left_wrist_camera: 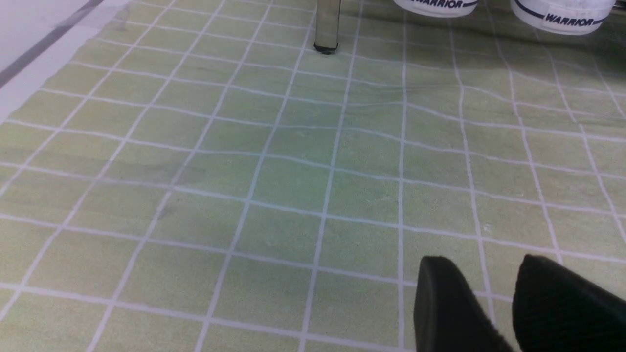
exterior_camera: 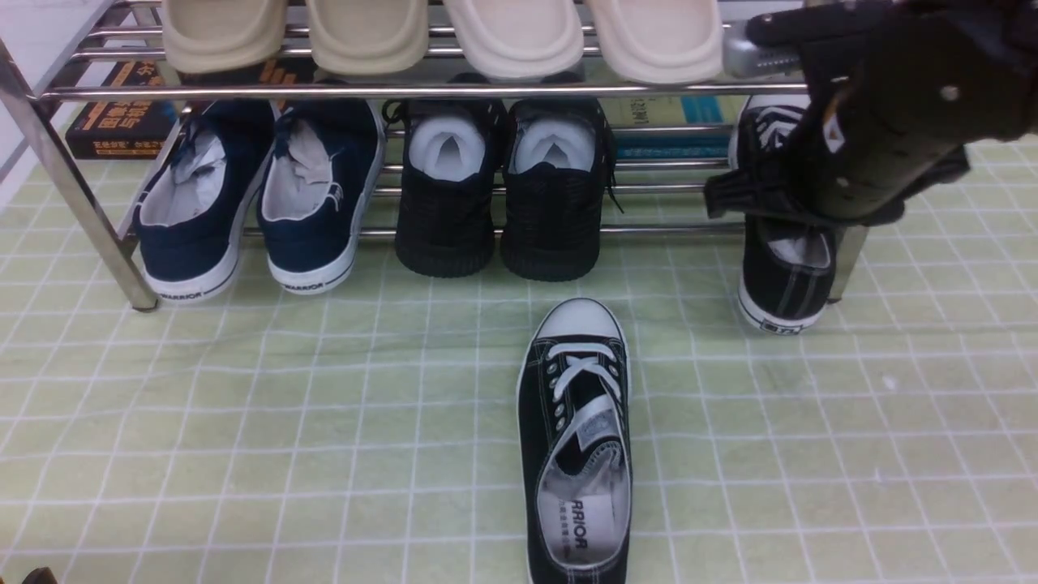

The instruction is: Take the shoes off the shelf with your hand from the green coffee tablecloth.

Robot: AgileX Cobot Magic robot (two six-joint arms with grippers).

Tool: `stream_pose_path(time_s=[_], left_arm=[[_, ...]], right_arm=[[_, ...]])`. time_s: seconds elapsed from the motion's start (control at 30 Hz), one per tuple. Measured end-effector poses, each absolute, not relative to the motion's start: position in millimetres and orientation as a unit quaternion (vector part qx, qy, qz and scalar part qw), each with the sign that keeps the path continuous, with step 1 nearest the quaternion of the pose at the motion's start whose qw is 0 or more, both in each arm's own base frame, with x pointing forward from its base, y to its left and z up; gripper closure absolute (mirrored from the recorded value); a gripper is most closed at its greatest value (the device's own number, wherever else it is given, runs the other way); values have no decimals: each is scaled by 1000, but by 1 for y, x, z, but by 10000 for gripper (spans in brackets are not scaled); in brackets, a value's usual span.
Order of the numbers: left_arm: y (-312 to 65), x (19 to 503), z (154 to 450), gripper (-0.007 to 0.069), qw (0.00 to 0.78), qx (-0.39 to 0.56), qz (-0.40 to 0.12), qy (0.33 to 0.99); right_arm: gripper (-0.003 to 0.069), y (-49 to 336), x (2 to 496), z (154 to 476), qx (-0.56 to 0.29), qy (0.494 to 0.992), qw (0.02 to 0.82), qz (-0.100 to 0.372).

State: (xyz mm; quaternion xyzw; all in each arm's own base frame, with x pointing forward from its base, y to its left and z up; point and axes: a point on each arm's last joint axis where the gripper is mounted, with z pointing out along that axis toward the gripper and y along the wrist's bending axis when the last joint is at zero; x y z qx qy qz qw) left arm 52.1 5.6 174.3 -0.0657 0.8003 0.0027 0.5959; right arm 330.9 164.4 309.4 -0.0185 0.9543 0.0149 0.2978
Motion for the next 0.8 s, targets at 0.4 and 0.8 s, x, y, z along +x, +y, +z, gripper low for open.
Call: stream_pose_path(time_s=[0.4,0.8], left_arm=[[6,52,174,384,596,-66,3,800],[6,52,174,384,596,-66,3,800]], right_arm=[[258,172,372,256,-36,949,314,1],[650,167,378,243,-47,945,317,-62]])
